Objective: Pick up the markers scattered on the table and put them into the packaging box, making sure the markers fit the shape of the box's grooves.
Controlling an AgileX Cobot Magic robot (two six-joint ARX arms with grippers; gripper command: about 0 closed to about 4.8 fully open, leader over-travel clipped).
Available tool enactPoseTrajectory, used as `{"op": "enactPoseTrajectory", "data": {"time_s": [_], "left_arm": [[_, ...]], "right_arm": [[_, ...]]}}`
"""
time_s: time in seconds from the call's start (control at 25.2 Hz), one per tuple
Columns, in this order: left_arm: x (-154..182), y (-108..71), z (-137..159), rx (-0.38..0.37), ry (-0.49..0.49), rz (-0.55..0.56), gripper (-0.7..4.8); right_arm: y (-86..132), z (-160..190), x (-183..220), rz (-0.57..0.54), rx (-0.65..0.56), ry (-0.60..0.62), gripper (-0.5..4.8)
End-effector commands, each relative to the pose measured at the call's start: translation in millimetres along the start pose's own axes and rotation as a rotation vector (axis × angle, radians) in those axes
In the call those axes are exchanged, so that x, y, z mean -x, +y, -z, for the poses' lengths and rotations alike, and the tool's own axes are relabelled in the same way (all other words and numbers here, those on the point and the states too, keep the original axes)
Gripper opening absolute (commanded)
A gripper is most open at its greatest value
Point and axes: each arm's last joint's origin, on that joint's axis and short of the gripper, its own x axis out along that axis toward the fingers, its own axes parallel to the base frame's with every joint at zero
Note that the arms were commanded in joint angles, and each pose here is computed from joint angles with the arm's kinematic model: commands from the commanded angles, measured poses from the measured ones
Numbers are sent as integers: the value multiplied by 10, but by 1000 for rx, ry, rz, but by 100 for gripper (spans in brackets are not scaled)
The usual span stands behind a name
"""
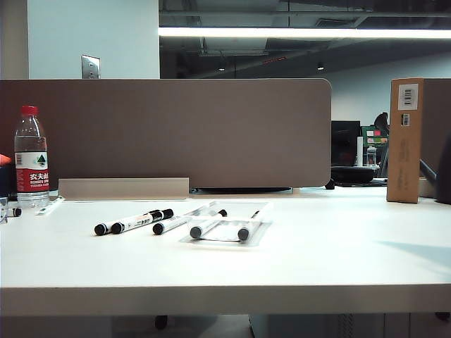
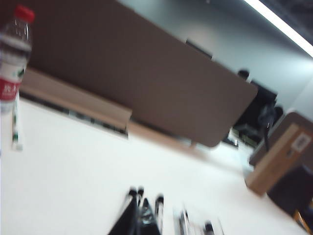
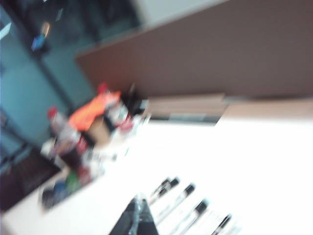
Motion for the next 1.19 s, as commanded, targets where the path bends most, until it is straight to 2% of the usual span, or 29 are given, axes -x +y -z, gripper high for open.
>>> {"op": "enactPoseTrajectory", "data": {"time_s": [0.04, 0.24, 0.36, 0.4, 0.44, 0.48, 0.52, 0.56, 0.6, 0.63, 0.67, 0.75, 0.83, 1.07, 1.19], "left_arm": [[-155, -69, -102, 56, 214, 37, -6], [-561, -96, -261, 48, 398, 49, -6], [-915, -76, -316, 34, 516, 32, -6], [-1196, -46, -327, 44, 613, 59, -6], [-1471, -50, -294, 90, 707, 140, -3], [-1612, -54, -262, 110, 746, 176, 14], [-1781, -54, -230, 126, 780, 199, 93], [-1945, -36, -193, 138, 811, 192, 216], [-2075, -25, -157, 142, 833, 182, 312], [-2192, -22, -106, 145, 857, 184, 387], [-2312, -9, -52, 136, 881, 188, 419], [-2472, 38, 43, 115, 921, 179, 417], [-2590, 88, 154, 62, 966, 131, 417], [-2687, 266, 361, -159, 1003, -70, 388], [-2700, 289, 391, -192, 1003, -87, 288]], "right_arm": [[-68, 36, -573, -67, -57, 181, -6], [-45, 273, -1259, -155, -89, 351, -6], [6, 446, -1562, -188, -121, 451, -6], [14, 531, -1708, -197, -136, 496, -6], [22, 587, -1794, -203, -138, 513, -6], [32, 624, -1834, -212, -136, 516, -6], [36, 650, -1858, -214, -134, 517, -6], [25, 672, -1884, -217, -136, 519, -6], [15, 684, -1899, -215, -137, 522, -6], [9, 697, -1907, -216, -139, 526, -6], [4, 707, -1908, -213, -142, 532, -5], [3, 715, -1903, -208, -148, 543, -5], [1, 717, -1901, -206, -149, 546, -5], [4, 705, -1904, -207, -144, 537, -5], [4, 700, -1908, -207, -140, 530, -5]]}}
